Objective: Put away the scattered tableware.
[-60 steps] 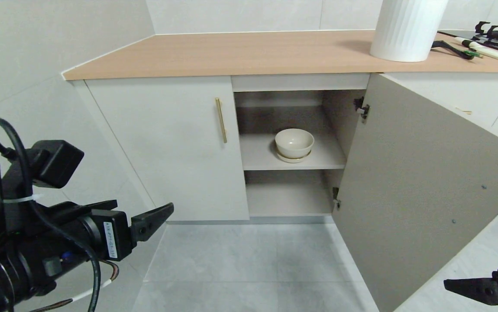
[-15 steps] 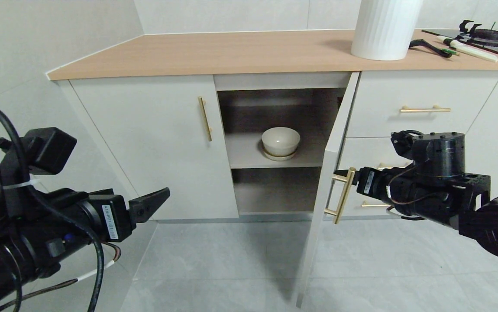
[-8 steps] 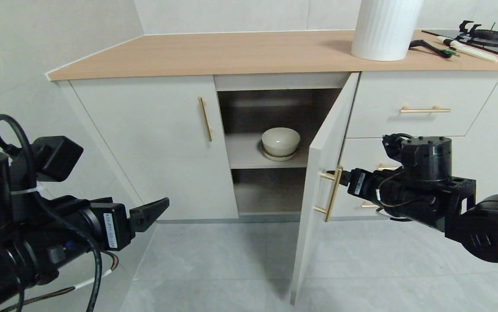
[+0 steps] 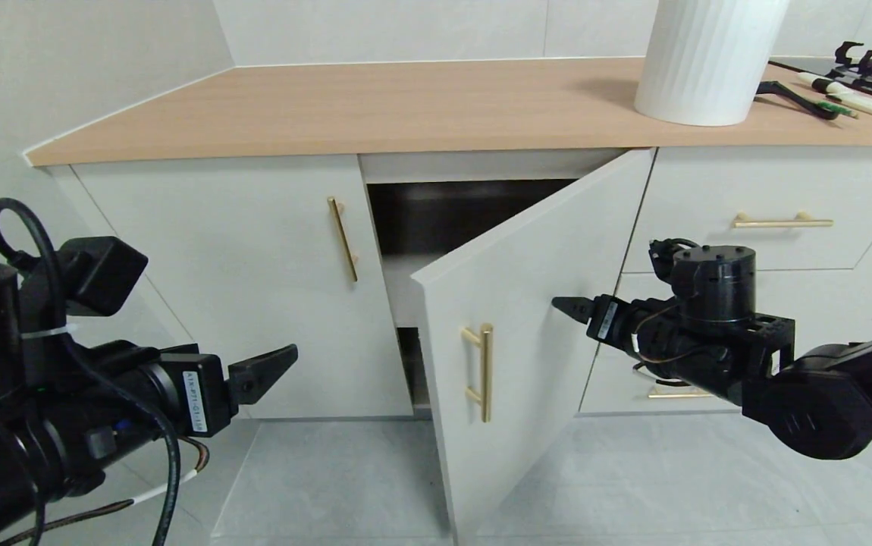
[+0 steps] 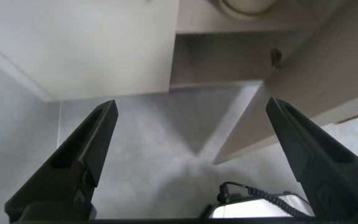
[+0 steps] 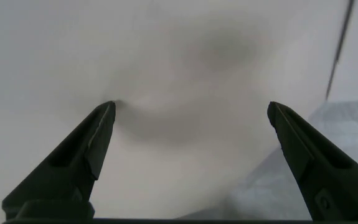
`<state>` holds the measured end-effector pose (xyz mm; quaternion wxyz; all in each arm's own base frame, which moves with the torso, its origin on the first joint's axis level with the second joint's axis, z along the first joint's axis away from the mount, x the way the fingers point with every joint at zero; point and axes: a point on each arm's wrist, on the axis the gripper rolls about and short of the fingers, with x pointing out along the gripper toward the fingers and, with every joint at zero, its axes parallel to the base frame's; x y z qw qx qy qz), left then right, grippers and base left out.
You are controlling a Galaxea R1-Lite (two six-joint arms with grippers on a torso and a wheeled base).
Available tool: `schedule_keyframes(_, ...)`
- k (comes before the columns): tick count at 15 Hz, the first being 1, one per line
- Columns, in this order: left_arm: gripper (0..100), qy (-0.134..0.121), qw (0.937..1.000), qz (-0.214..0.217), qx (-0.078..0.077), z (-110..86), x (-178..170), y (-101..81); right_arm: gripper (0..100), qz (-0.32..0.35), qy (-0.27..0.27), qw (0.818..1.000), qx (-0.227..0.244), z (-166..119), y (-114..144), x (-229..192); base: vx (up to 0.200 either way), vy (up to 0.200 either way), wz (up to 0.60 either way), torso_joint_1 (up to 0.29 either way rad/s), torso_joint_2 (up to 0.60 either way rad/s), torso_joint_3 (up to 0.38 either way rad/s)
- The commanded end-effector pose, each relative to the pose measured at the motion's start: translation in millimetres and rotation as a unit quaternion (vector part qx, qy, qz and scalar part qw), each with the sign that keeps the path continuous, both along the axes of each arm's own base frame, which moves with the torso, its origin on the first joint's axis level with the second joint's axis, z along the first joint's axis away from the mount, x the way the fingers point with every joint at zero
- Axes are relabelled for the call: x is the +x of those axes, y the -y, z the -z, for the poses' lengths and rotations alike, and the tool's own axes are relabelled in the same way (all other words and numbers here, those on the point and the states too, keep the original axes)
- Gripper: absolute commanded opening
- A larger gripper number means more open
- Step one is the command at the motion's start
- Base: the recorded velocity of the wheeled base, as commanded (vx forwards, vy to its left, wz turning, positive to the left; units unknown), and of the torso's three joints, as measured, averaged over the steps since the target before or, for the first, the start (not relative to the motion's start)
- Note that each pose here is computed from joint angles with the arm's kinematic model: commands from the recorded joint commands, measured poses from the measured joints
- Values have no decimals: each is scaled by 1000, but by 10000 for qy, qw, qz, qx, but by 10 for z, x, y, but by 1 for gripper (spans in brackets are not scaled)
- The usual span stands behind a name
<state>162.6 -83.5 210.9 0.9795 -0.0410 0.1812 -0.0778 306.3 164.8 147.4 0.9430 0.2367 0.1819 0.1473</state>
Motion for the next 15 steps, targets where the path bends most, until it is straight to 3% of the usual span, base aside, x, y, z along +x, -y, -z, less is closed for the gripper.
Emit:
schedule_keyframes(1, 100, -9, 10000, -18, 3, 0, 23, 12, 100, 8, -9, 10000, 32, 11, -17, 24, 200, 0, 0, -2, 7, -2)
schedule_keyframes(8, 100, 78, 10000, -28, -51, -43, 9, 4, 100, 552, -70, 9939, 948, -31, -148, 304, 0, 0, 0, 0, 0, 0)
schedule_keyframes(15, 100, 71, 10000, -28, -47, -38, 8, 3, 100, 1225, 57, 9840, 1290, 22, -192, 642, 0, 0, 0, 0, 0, 0)
